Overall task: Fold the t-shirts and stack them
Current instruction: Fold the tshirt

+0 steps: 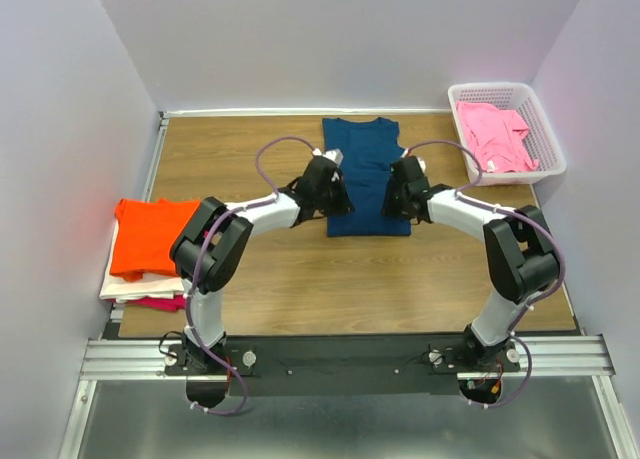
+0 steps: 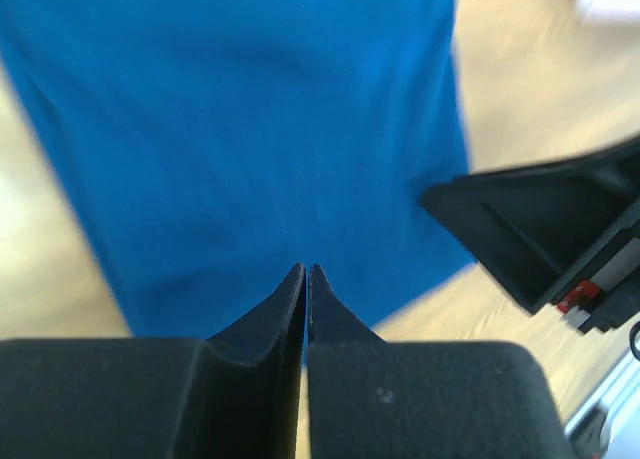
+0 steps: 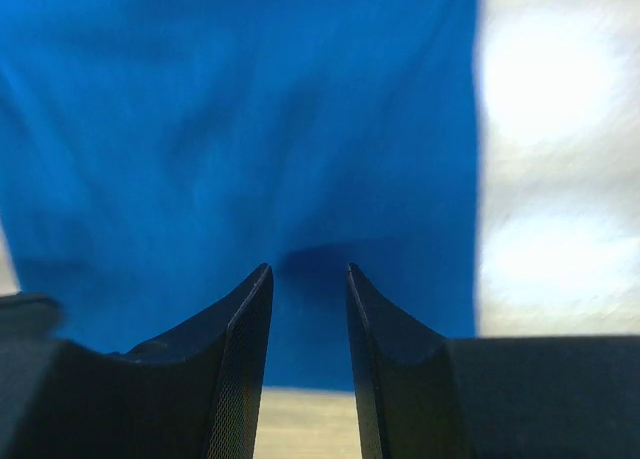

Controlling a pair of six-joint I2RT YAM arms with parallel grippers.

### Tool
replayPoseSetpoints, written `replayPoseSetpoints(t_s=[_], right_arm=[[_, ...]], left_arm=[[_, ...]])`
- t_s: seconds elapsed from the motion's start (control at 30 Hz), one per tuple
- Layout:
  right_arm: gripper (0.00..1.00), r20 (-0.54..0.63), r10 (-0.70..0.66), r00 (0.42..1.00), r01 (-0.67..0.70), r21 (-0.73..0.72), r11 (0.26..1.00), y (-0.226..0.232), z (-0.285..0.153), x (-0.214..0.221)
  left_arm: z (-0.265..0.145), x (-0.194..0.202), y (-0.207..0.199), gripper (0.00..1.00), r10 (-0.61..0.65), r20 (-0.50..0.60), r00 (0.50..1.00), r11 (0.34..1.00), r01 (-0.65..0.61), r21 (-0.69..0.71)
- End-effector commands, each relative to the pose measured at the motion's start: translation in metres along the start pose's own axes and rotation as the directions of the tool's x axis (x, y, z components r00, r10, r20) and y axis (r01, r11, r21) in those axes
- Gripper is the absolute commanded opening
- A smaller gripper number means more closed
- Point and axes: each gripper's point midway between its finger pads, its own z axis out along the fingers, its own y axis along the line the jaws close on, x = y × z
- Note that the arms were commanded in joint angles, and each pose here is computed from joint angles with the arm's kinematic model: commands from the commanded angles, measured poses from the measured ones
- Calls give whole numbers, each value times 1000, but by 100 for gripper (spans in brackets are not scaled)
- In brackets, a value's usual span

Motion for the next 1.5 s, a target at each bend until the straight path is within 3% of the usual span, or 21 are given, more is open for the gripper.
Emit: replayPoseSetpoints(t_s=[0.0,0.33,0.67,1.23,1.47], right_arm=[[42,-2,-26,1000,26,70,997,-4,-4,24],[42,-71,-42,997,52,157,986,-32,2,66],[42,-109,-36,993,49,121,991,-33,-10,87],[42,-151,4,988,-4,-3,1000,-28,-62,137],[42,-148,32,989,-33,-3,999,-32,-85,147]], left_arm=[[4,22,-15,10,-14,6,1000,999,14,32],[9,71,24,4,-71,-59,996,995,66,-78],[-1,100,42,0,-87,-96,992,988,73,-134],[-71,160,48,0,-128,-134,983,986,112,-120],[-108,145,34,0,-106,-54,993,993,103,-56]])
